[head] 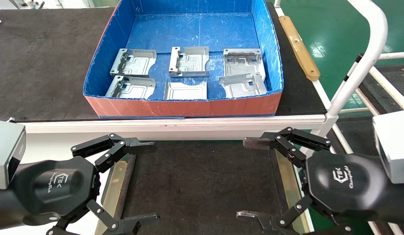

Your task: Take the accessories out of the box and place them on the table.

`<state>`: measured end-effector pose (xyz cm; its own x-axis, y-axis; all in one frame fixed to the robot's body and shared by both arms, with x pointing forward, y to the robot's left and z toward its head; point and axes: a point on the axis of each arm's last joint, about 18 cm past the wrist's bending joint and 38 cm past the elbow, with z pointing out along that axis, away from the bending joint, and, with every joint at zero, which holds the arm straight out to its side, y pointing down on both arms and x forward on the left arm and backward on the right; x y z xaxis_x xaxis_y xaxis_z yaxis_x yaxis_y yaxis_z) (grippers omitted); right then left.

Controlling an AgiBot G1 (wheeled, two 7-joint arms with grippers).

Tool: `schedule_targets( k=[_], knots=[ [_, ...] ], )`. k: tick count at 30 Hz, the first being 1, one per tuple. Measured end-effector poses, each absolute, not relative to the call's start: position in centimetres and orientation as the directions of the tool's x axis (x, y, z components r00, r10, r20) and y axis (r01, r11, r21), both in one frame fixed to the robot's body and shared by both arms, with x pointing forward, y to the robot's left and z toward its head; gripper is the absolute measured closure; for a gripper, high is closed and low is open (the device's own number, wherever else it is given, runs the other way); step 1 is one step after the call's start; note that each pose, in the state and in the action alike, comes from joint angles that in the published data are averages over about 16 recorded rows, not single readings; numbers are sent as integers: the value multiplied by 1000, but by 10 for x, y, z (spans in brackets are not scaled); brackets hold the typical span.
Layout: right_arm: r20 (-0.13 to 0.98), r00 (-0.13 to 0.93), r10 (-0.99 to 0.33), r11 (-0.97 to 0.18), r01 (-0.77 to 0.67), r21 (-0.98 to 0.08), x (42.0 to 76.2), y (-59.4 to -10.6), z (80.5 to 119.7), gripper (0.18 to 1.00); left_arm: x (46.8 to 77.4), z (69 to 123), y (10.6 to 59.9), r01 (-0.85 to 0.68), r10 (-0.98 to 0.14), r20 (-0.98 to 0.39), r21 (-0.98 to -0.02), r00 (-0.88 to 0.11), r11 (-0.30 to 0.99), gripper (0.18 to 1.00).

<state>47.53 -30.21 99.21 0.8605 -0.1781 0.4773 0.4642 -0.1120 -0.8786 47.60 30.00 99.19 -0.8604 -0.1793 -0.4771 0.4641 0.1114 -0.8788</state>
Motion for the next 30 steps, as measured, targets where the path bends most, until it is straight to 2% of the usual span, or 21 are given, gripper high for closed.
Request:
schedule_targets(
  k=[13, 30],
  knots=[
    [477, 860, -178, -112, 464, -879, 475, -302, 992, 178, 493, 991, 294, 482, -217, -501, -865, -838, 138, 184],
    [477, 861, -178, -112, 464, -879, 475, -302, 992, 178, 563, 1033, 273, 495, -391, -512, -855, -764, 153, 184]
  ],
)
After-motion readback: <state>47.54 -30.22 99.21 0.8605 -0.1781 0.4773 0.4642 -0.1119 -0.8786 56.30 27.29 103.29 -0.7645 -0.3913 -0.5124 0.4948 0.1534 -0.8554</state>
